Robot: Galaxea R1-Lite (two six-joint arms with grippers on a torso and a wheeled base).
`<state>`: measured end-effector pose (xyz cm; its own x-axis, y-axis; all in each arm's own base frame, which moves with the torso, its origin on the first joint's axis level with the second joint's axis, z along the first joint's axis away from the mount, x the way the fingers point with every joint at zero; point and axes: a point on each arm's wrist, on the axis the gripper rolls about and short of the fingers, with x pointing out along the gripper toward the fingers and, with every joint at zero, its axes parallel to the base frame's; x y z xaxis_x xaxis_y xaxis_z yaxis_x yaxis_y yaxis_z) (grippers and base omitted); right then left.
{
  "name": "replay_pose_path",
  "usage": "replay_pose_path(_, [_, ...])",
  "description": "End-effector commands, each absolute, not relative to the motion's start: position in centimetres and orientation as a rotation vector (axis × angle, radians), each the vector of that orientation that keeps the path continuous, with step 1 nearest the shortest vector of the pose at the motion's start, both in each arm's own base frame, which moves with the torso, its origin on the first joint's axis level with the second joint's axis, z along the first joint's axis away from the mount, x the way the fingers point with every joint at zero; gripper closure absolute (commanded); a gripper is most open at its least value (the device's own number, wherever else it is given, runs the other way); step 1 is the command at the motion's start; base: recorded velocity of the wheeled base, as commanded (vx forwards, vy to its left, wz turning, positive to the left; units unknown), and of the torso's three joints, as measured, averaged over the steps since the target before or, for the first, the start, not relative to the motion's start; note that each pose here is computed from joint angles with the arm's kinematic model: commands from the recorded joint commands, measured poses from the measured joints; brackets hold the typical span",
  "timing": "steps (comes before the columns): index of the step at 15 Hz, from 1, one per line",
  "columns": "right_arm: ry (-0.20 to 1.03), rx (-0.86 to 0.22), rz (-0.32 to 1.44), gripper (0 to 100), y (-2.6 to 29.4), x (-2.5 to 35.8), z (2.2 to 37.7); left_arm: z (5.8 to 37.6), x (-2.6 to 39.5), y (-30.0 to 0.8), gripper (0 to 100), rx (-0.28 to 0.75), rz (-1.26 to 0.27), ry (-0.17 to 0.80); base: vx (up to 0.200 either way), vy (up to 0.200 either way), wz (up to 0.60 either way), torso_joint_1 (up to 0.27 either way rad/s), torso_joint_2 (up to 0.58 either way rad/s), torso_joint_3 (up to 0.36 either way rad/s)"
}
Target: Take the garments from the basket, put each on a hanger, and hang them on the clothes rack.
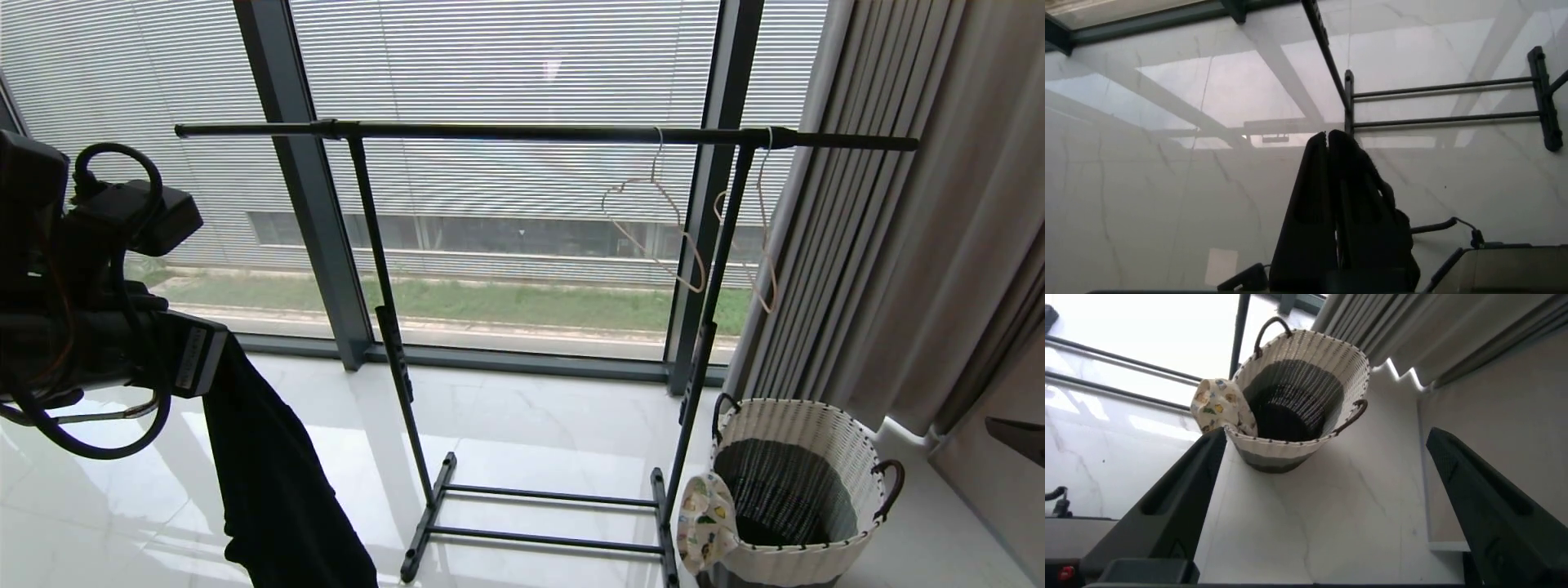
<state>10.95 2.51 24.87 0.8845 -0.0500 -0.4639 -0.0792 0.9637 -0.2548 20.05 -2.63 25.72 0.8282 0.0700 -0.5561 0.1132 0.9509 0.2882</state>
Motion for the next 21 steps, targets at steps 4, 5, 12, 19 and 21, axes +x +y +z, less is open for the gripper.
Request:
replay_pose_path(4, [0.429,-0.250,0.010,0,2.8,12.1,25.2,26.0,19.7,-2.6,100,0.317,-0.021,0.585,0.000,0.000,0.00,0.211,-0.46,-0.250])
replay_pose_path(5, [0.407,-0.234,0.015,0,3.0,13.0,25.4,26.0,19.7,-2.6,100,0.317,-0.021,0.584,0.000,0.000,0.00,0.090,-0.18,-0.110])
replay_pose_path(12, [0.330,-0.112,0.044,0,3.0,18.2,27.1,27.0,18.1,-2.5,100,0.311,-0.027,0.526,0.143,0.000,0.00,0.016,-0.03,-0.014])
replay_pose_path(19, [0.379,-0.113,0.048,0,3.4,20.9,26.4,27.0,17.9,-3.1,100,0.320,-0.056,0.523,0.200,0.000,0.00,0.007,0.01,0.001])
replay_pose_path(21, [0.400,-0.095,0.044,0,3.5,21.4,26.0,27.0,17.9,-3.1,100,0.319,-0.056,0.521,0.200,0.000,0.00,0.000,0.00,-0.007])
